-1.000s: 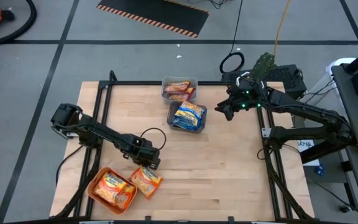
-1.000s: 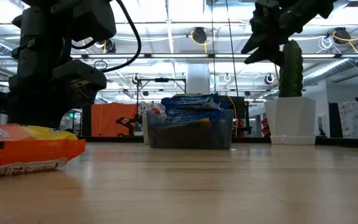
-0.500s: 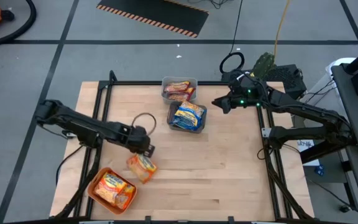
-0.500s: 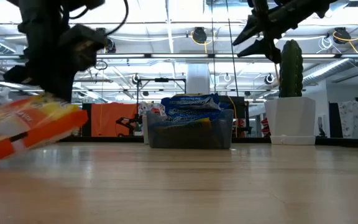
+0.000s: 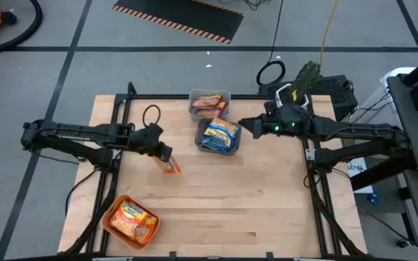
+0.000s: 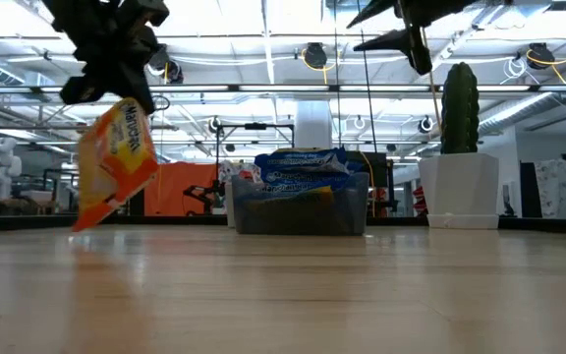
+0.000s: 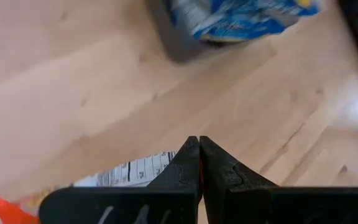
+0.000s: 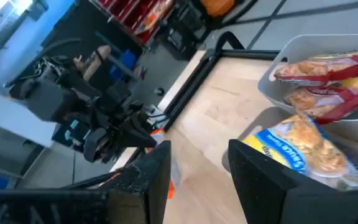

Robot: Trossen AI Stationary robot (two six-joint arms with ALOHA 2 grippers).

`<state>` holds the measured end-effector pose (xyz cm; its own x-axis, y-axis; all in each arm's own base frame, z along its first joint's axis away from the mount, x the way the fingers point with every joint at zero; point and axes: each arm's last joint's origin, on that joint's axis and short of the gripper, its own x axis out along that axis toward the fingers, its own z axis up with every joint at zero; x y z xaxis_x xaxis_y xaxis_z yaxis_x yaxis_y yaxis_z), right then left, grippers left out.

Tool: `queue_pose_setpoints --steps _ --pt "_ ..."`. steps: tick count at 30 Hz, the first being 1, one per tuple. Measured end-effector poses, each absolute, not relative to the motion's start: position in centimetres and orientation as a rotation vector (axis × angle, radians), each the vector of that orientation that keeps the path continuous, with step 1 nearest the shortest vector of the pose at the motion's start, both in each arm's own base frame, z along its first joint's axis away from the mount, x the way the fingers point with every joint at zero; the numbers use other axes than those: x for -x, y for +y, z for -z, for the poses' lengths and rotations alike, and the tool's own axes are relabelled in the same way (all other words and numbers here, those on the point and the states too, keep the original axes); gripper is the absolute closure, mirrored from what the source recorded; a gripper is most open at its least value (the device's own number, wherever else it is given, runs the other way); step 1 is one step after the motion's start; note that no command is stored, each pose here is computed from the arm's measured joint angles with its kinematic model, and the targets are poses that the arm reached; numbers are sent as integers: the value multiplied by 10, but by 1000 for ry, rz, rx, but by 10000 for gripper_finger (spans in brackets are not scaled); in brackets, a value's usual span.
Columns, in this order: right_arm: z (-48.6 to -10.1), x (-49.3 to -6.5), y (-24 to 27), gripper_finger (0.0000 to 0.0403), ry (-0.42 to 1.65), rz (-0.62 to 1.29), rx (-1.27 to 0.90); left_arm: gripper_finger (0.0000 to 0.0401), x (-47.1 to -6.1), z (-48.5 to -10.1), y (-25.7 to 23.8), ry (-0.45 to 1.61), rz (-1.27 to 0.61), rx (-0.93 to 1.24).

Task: Sort Maruchan noodles
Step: Put the orange noodle pack into the orange bin

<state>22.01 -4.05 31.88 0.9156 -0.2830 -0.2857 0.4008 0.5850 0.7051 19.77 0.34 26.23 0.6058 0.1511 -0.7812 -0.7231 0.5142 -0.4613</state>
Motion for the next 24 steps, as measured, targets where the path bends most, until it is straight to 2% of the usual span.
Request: queue_pose_setpoints --steps 7,10,16,20,24 --pt "-325 -261 0 248 59 402 -852 401 -202 -274 20 715 -428 830" --pt "-328 -285 12 248 91 399 -826 401 -206 -284 26 655 -364 823" --pt "-327 -340 24 245 167 377 -660 401 -209 -298 41 552 -358 773" --pt "-325 -365 27 224 209 371 -554 401 -210 -303 51 494 -341 809" --pt "-322 -372 27 182 261 368 -421 401 -210 -307 56 437 -331 835"
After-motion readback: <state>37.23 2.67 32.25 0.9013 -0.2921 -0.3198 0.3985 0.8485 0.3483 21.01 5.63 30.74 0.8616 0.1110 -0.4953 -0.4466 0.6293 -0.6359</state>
